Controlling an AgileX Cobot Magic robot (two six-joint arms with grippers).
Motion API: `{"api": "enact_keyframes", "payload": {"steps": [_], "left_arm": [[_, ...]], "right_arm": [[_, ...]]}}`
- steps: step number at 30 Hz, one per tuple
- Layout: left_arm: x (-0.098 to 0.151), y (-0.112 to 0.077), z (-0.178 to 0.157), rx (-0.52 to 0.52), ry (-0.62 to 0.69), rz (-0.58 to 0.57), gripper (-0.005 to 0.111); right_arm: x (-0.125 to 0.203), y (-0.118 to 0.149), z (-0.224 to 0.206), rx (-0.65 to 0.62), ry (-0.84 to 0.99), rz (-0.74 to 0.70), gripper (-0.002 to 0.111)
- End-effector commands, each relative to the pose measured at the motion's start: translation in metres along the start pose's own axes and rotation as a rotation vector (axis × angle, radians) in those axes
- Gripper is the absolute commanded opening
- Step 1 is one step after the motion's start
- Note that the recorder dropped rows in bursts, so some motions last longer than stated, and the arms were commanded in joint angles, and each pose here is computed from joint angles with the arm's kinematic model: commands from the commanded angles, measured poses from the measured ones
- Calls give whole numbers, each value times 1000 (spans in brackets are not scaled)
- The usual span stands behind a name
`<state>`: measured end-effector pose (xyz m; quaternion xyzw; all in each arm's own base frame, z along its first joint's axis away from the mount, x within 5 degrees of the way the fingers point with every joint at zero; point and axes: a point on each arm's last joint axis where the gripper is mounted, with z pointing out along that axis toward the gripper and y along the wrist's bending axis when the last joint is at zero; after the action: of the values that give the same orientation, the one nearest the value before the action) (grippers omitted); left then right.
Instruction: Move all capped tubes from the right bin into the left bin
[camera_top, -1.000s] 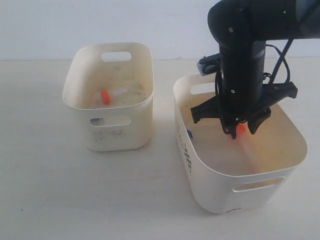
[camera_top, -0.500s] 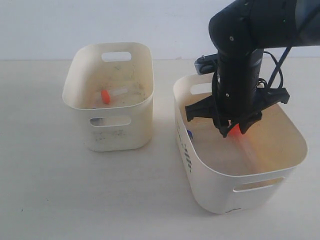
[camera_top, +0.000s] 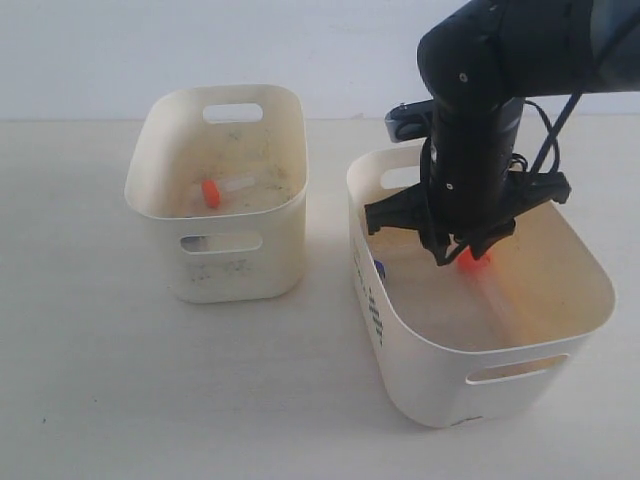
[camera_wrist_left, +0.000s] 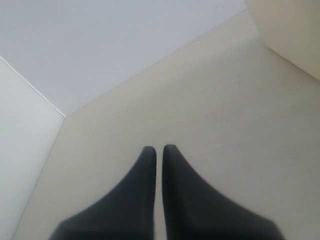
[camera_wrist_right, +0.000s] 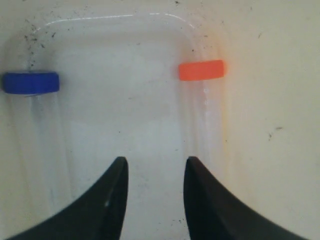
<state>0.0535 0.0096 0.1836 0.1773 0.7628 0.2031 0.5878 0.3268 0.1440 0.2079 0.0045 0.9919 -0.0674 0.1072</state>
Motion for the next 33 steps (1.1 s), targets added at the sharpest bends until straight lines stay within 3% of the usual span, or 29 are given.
{"api": "enact_keyframes", "payload": {"steps": [1, 26, 28, 33], "left_arm": [[-1, 1, 0, 1, -6, -4, 4], [-1, 1, 0, 1, -6, -4, 4], [-1, 1, 0, 1, -6, -4, 4], [-1, 1, 0, 1, -6, -4, 4]], "right_arm": [[-1, -2, -1, 11, -18, -10, 36], [-3, 3, 21, 39, 8, -29, 37], [-3, 3, 21, 39, 8, -30, 45], [-3, 4, 24, 38, 6, -32, 79]]}}
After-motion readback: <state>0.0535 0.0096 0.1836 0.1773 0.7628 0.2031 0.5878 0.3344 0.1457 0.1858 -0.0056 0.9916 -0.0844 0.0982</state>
